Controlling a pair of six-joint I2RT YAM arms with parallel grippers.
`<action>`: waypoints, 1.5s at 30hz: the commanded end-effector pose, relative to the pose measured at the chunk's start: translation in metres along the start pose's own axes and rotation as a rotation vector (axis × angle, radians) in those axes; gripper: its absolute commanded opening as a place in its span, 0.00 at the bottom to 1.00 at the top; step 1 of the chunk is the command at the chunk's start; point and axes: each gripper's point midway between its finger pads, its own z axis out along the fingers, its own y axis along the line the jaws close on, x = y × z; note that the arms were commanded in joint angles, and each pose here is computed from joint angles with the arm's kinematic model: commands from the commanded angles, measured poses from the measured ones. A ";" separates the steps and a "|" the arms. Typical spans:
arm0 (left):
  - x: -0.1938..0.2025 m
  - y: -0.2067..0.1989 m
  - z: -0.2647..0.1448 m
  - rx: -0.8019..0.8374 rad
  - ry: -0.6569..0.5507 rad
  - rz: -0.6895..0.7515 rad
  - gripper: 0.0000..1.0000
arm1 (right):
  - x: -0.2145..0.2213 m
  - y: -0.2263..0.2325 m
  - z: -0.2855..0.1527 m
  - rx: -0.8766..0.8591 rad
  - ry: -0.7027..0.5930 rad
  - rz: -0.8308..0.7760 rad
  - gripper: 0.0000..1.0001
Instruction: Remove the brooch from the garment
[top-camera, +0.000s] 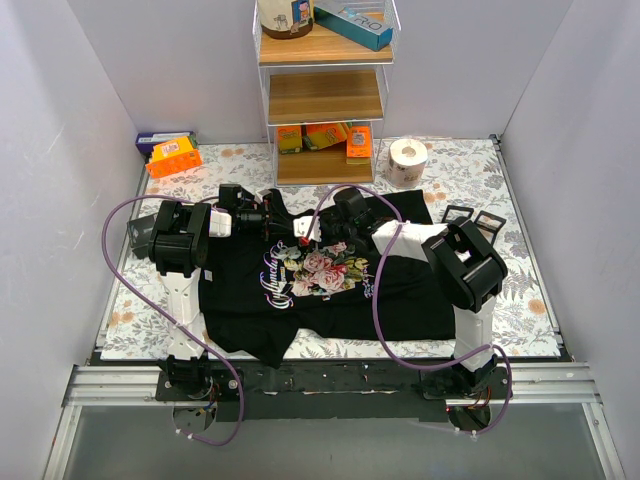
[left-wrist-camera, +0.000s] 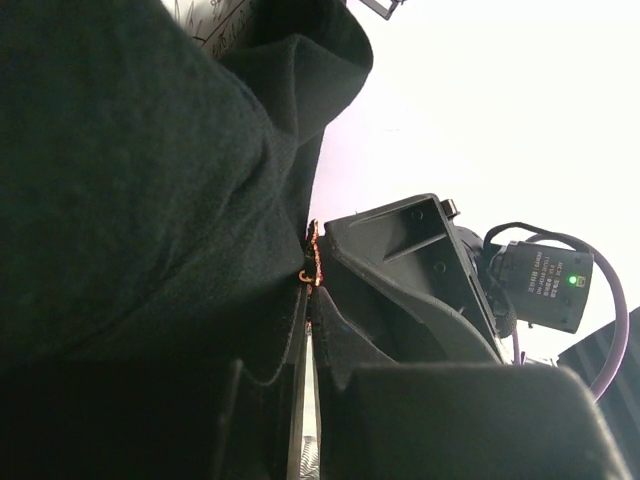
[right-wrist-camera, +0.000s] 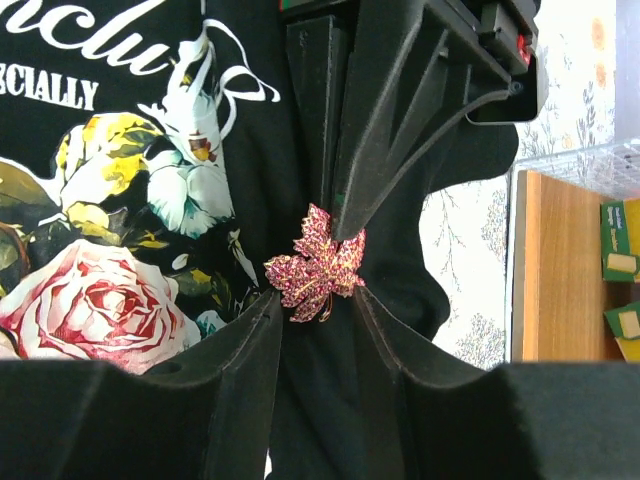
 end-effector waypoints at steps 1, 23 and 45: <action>0.010 -0.009 -0.005 0.015 0.031 -0.024 0.00 | -0.015 -0.032 -0.001 0.124 -0.035 -0.014 0.39; 0.000 -0.028 -0.010 -0.004 -0.002 0.151 0.49 | -0.025 -0.032 0.000 0.013 -0.062 0.237 0.01; -0.020 -0.046 -0.052 -0.332 -0.110 1.066 0.55 | -0.036 -0.043 -0.035 -0.117 0.029 0.809 0.01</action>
